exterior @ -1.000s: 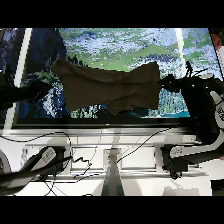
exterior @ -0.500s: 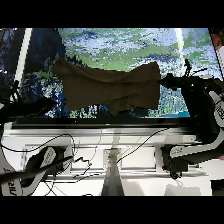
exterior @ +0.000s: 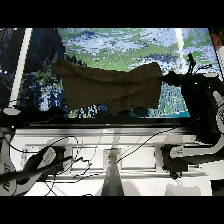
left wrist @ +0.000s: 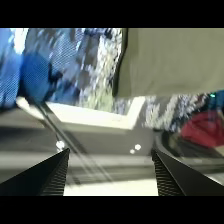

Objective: Fold the clothes and pants, and hang the long-sleeved shirts on hangers.

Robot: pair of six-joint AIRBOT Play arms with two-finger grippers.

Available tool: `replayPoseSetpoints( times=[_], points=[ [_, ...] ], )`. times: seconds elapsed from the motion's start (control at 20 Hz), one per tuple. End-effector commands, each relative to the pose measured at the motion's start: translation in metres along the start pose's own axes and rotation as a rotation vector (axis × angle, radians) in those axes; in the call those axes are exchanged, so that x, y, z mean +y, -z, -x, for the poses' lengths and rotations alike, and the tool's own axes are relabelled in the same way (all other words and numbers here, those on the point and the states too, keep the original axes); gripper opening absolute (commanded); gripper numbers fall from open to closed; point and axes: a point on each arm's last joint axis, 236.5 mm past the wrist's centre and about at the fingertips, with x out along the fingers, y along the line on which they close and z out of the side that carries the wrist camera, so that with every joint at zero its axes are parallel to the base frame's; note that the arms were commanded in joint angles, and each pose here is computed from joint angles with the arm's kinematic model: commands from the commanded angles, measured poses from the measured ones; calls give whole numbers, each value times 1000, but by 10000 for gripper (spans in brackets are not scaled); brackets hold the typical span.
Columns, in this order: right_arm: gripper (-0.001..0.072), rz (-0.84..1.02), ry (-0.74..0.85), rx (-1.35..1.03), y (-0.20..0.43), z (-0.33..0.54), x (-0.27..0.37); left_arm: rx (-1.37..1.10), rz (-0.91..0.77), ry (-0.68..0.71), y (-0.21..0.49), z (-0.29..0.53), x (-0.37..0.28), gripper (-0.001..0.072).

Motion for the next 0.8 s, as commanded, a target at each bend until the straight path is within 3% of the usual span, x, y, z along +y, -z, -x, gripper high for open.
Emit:
replayPoseSetpoints(
  times=[0.0, 0.05, 0.35, 0.4, 0.45, 0.5, 0.55, 0.75],
  points=[
    [10, 7, -4, 4, 1, 1, 2, -116, -25, 7, -32, -21, 1, 510],
    [10, 7, -9, 9, 2, 1, 3, -135, 3, 7, -38, -26, 3, 475],
    [10, 7, -19, 19, 5, 1, 5, -34, 47, 25, -22, -61, 0, 472],
    [10, 7, -19, 19, 4, 1, 5, -11, 33, 28, -17, -65, -4, 398],
    [10, 6, -22, 21, 5, 1, 6, 6, 14, 32, -12, -68, -9, 200],
    [9, 5, -32, 25, 6, 2, 9, 19, -2, 40, -8, -69, -15, 56],
    [9, 7, -46, 28, 7, 3, 14, 33, -18, 50, -7, -70, -21, 22],
    [9, 121, -56, -54, -12, 33, 51, 31, -124, 185, -42, -39, -78, 21]
  ],
)
